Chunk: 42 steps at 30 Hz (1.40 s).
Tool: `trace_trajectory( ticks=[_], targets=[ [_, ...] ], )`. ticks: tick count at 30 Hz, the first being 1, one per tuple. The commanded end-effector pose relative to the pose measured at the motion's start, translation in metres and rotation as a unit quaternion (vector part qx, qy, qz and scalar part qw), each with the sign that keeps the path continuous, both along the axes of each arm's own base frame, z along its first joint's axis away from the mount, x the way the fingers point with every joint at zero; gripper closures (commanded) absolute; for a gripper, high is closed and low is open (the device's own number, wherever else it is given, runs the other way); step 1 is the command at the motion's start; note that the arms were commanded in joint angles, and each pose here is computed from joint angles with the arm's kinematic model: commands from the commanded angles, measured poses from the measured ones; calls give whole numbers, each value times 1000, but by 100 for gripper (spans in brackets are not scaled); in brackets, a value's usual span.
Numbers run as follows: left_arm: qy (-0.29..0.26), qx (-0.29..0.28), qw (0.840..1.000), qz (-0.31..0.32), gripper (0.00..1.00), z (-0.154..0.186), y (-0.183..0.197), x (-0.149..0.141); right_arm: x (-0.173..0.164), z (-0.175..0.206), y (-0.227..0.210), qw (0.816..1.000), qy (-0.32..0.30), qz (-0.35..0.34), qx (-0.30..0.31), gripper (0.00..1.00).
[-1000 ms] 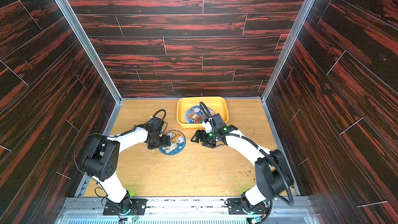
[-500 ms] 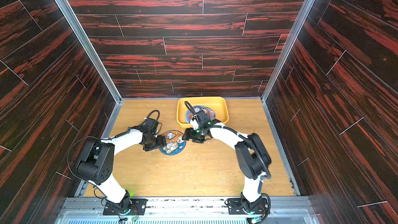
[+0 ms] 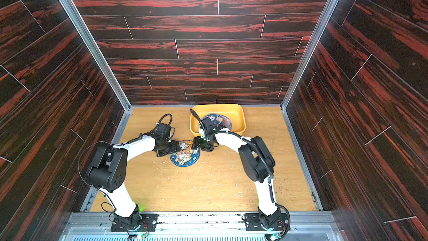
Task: Put the coasters into the storage box
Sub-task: Pick up the coaster from the center of the board.
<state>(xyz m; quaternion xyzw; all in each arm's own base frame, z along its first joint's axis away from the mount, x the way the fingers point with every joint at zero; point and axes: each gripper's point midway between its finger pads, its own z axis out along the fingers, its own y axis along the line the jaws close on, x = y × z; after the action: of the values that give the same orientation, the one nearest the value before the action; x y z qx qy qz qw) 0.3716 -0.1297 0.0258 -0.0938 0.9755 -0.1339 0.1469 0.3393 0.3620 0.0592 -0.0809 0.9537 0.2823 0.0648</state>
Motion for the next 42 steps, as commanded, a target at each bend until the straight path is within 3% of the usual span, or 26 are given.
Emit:
trace_trajectory(
  ticks=[1, 22, 25, 30, 35, 42],
  targets=[
    [31, -5, 999, -13, 20, -15, -4, -13, -7, -25, -3, 999, 22, 1, -40, 32],
    [55, -11, 998, -24, 24, -28, -18, -45, -19, -59, 13, 997, 49, 6, -66, 37],
    [55, -10, 998, -23, 24, -28, -17, -46, -19, -61, 13, 997, 49, 6, -66, 46],
    [56, -8, 998, -22, 24, -28, -16, -49, -18, -55, 13, 997, 42, 2, -62, 79],
    [52, -10, 998, -15, 23, -24, -15, -48, -14, -39, 12, 998, 20, 3, -56, 96],
    [36, -14, 999, 0, 14, -12, -12, -46, -15, 7, 8, 999, -17, 8, -36, 100]
  ],
)
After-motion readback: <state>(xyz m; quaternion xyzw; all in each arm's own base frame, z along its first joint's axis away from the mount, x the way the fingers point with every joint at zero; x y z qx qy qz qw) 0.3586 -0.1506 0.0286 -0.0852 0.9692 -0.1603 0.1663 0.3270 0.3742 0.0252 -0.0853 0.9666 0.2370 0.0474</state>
